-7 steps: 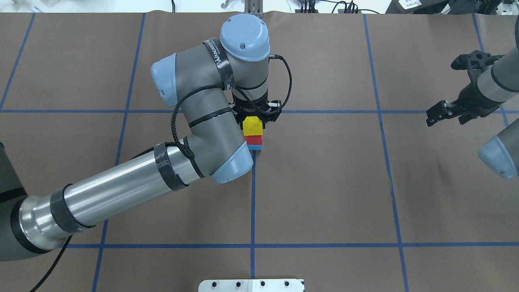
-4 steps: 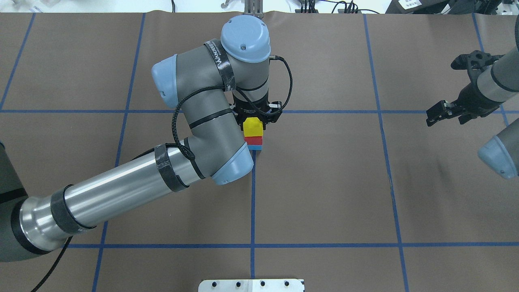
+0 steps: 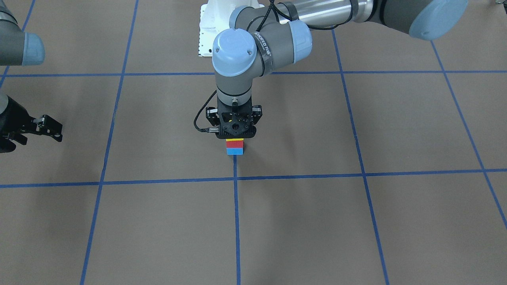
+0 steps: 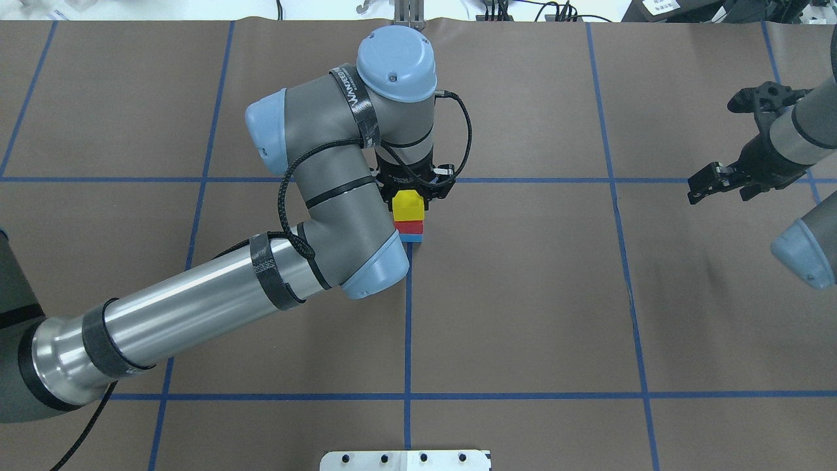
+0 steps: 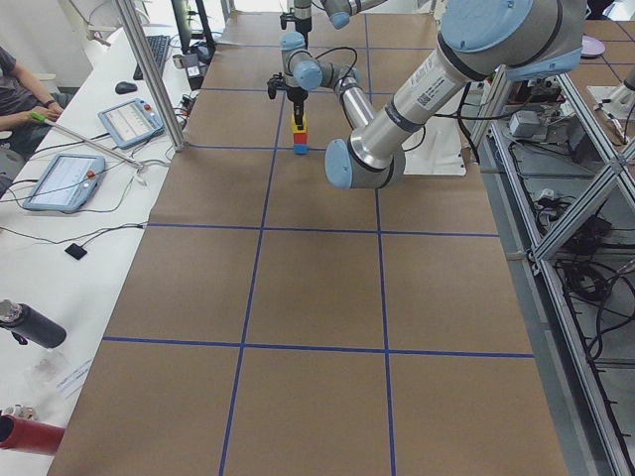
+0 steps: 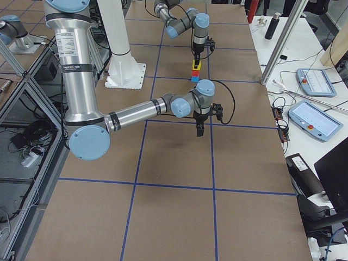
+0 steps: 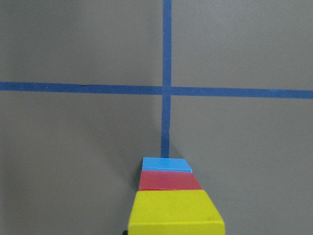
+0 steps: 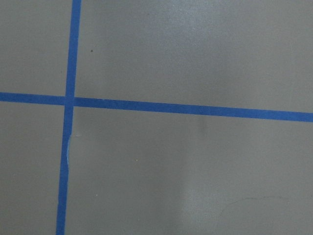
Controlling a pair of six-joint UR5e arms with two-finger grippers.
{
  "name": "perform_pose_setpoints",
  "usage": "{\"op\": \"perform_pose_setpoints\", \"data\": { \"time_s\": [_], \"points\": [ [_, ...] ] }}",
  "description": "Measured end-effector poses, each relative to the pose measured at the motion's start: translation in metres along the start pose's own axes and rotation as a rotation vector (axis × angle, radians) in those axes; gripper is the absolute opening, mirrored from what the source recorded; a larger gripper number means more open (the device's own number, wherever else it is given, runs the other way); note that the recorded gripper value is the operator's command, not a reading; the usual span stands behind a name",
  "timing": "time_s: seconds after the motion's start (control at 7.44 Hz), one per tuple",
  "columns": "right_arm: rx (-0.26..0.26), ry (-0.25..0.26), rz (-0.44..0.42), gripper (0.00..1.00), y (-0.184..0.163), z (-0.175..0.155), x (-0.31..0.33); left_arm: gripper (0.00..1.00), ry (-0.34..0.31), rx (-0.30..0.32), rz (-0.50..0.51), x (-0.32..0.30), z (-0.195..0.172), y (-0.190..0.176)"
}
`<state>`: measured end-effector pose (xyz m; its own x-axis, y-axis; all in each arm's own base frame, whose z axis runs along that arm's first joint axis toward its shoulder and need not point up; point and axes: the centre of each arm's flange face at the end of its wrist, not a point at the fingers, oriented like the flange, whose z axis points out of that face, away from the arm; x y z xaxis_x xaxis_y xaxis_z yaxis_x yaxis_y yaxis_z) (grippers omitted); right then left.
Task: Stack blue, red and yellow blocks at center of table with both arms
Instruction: 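Lower the yellow cube onto the red cube with the left gripper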
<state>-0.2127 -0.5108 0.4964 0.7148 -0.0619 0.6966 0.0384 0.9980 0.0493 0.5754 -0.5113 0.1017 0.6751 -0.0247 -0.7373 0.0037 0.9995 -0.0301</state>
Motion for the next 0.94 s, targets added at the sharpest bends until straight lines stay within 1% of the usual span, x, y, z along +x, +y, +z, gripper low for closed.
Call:
{"op": "perform_pose_setpoints", "data": {
  "time_s": [0.13, 0.27, 0.4, 0.54, 0.94],
  "points": [
    [0.000, 0.000, 0.000, 1.00, -0.0002, 0.0000, -0.0001, 0.15, -0.001, 0.000, 0.000, -0.0003, 0.0004, 0.0000],
    [0.000, 0.000, 0.000, 1.00, -0.0003, 0.0000, -0.0002, 0.54, -0.001, 0.000, 0.000, -0.0005, 0.0006, 0.0000],
    [0.001, 0.000, 0.000, 1.00, -0.0004, 0.0000, -0.0002, 0.79, -0.001, 0.000, 0.000, -0.0005, 0.0007, -0.0001],
    [0.001, 0.001, 0.000, 1.00, -0.0004, 0.0001, -0.0001, 0.99, -0.002, -0.001, 0.000, -0.0009, 0.0014, 0.0001],
    [0.001, 0.001, 0.000, 1.00, -0.0005, 0.0000, -0.0002, 0.99, 0.009, 0.004, 0.006, -0.0056, 0.0068, 0.0002]
  ]
}}
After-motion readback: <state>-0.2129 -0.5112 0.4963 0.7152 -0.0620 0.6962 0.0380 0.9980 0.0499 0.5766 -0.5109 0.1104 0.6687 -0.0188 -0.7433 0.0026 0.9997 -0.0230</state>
